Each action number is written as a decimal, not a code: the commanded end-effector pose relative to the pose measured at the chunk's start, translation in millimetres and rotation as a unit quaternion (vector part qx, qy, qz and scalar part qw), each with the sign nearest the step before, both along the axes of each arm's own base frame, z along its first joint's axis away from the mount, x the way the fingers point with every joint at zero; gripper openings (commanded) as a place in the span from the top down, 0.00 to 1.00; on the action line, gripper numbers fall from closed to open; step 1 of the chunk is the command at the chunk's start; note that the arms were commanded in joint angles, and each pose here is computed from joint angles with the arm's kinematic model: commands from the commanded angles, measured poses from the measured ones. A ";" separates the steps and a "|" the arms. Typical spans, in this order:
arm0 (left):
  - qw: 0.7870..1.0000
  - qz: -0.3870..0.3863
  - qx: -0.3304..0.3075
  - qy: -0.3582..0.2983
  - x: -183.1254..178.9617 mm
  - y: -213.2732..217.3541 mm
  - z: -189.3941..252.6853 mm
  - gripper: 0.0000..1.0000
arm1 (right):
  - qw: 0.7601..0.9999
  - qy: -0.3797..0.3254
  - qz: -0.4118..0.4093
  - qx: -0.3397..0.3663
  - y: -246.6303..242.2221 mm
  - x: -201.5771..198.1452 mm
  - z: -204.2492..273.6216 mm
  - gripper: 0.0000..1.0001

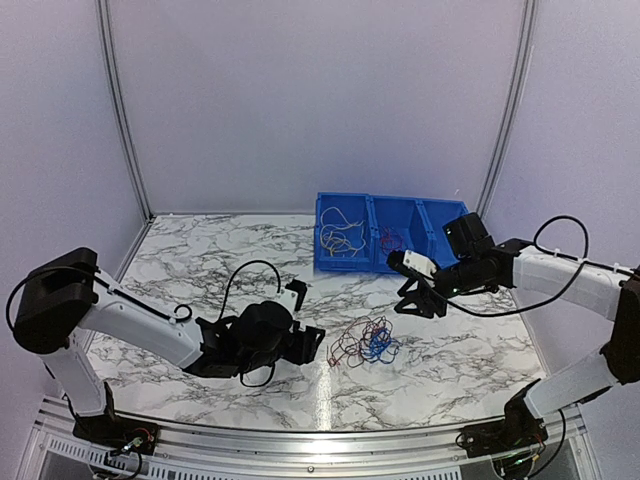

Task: Untangle the cables

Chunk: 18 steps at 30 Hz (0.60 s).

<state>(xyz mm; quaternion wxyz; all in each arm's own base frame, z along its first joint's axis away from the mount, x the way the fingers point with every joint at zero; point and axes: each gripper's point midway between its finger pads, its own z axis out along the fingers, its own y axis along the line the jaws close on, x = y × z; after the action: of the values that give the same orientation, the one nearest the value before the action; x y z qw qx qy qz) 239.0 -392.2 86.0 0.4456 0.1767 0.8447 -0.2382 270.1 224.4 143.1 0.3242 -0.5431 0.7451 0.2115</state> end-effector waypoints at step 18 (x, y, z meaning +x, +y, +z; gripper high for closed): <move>0.983 -0.125 -0.037 0.127 -4.5 -66.5 -35.4 0.51 | 0.994 0.037 0.085 -0.050 13.6 -46.6 -63.5 0.55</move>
<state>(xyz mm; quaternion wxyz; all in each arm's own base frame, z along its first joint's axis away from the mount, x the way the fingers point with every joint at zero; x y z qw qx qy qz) 250.7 -448.3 63.7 0.3538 0.2075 0.8522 -0.3250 227.9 234.3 82.1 0.2493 -0.5991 0.7289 0.2181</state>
